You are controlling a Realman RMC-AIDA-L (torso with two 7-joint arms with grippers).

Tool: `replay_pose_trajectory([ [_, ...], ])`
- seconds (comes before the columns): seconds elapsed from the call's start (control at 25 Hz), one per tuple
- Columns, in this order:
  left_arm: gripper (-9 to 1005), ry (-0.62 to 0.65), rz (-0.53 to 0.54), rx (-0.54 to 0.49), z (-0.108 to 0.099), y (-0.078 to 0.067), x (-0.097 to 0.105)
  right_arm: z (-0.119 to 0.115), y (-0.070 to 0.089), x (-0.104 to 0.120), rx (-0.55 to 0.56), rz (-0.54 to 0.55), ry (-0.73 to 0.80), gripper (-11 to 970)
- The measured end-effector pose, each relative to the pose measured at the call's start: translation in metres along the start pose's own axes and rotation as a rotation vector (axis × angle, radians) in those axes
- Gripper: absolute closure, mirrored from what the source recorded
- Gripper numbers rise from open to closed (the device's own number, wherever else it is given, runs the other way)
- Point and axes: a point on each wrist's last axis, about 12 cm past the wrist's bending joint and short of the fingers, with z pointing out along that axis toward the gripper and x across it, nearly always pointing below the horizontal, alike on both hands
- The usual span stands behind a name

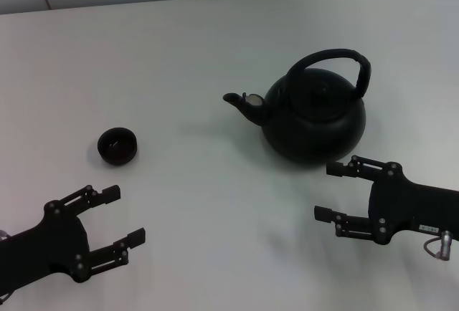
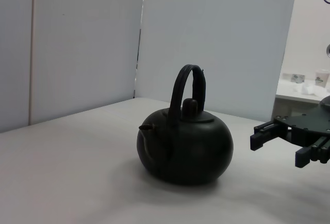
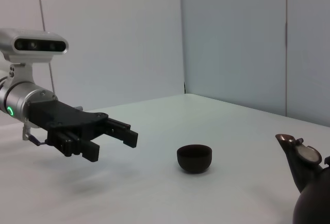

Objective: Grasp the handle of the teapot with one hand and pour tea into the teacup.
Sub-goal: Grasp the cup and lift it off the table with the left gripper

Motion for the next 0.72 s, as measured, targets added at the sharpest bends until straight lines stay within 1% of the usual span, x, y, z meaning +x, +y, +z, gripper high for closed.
replay_pose_trajectory([
  [0.72,207,-0.007,0.000,0.003,0.0025,0.0006,-0.0014,0.0005,-0.0001,-0.0002,-0.002,-0.001,0.000,209],
])
